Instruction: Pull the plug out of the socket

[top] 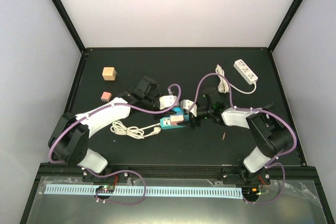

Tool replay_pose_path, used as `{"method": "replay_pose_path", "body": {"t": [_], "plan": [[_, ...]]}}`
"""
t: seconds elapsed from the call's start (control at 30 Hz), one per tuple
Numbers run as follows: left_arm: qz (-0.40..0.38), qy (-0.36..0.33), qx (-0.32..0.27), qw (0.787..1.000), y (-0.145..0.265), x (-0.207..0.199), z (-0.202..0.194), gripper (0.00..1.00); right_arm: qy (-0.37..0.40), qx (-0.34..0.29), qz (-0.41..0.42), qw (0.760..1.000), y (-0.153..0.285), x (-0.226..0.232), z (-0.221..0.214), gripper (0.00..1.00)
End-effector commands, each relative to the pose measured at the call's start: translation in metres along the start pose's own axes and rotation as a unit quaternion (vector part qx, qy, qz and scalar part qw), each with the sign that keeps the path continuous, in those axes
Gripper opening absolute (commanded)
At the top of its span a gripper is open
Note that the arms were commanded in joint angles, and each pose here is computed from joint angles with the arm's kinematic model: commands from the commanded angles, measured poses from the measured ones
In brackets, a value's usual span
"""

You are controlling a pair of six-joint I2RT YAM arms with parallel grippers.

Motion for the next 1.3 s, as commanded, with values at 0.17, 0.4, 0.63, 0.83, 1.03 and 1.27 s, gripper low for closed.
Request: {"method": "replay_pose_path", "body": {"t": [0.17, 0.4, 0.63, 0.83, 1.03, 1.27], "plan": [[-0.056, 0.058, 0.01, 0.997, 0.005, -0.023, -0.007, 0.02, 0.018, 0.003, 0.027, 0.999, -0.004, 0.001, 0.004, 0.65], [-0.052, 0.062, -0.008, 0.997, 0.012, -0.02, 0.004, 0.02, 0.018, 0.004, 0.027, 0.999, -0.005, 0.001, 0.004, 0.48], [-0.045, 0.056, -0.026, 0.997, 0.02, -0.019, 0.016, 0.02, 0.015, 0.007, 0.023, 1.0, -0.006, -0.001, 0.004, 0.45], [-0.035, 0.043, -0.029, 0.998, 0.028, -0.018, 0.021, 0.01, 0.008, 0.009, 0.01, 1.0, -0.007, -0.006, 0.005, 0.43], [-0.031, 0.05, -0.033, 0.998, 0.031, -0.017, 0.025, 0.02, 0.017, 0.02, -0.003, 1.0, -0.011, -0.006, 0.003, 0.4], [-0.031, 0.052, -0.042, 0.997, 0.034, -0.016, 0.027, 0.01, 0.024, 0.038, -0.016, 0.999, -0.018, -0.006, -0.002, 0.39]]}}
Point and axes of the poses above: each gripper's point midway between its finger pads, its own y axis back along the fingers, its own x axis along the line the jaws close on, z = x × y, the point moved 5 cm from there along y, back along the fingers, and after that the axes turned 14 degrees about -y, right-handed, at the moved point
